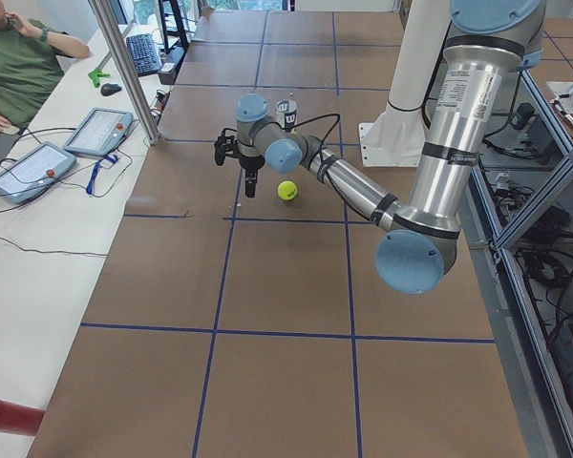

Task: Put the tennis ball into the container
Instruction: 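Move the left gripper down over the loose yellow-green tennis ball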

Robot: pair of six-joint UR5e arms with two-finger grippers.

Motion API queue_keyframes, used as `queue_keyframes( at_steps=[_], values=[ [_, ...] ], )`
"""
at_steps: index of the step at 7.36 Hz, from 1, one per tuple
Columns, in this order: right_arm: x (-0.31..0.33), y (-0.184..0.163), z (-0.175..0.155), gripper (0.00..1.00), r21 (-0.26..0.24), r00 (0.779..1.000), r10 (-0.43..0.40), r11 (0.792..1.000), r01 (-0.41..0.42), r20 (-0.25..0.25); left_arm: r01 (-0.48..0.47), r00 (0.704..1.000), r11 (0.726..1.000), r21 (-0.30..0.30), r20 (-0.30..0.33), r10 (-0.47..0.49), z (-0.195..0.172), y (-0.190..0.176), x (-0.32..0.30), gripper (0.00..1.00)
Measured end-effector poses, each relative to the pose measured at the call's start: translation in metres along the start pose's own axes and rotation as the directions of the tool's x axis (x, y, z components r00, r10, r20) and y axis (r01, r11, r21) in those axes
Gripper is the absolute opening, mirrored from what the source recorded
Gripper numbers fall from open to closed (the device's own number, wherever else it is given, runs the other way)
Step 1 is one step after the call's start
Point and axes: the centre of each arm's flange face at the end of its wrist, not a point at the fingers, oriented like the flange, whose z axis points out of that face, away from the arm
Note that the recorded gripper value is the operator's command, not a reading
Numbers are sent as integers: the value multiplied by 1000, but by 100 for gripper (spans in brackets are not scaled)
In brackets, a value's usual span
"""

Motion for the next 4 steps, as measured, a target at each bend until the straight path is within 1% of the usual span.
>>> queue_keyframes(
  at_steps=[2,4],
  values=[
    [0,0,0,100,0,1000,0,1000,0,0,75,997,996,38,29,-76,39,32,50,100],
    [0,0,0,100,0,1000,0,1000,0,0,116,992,990,76,46,-120,71,63,78,100]
  ],
)
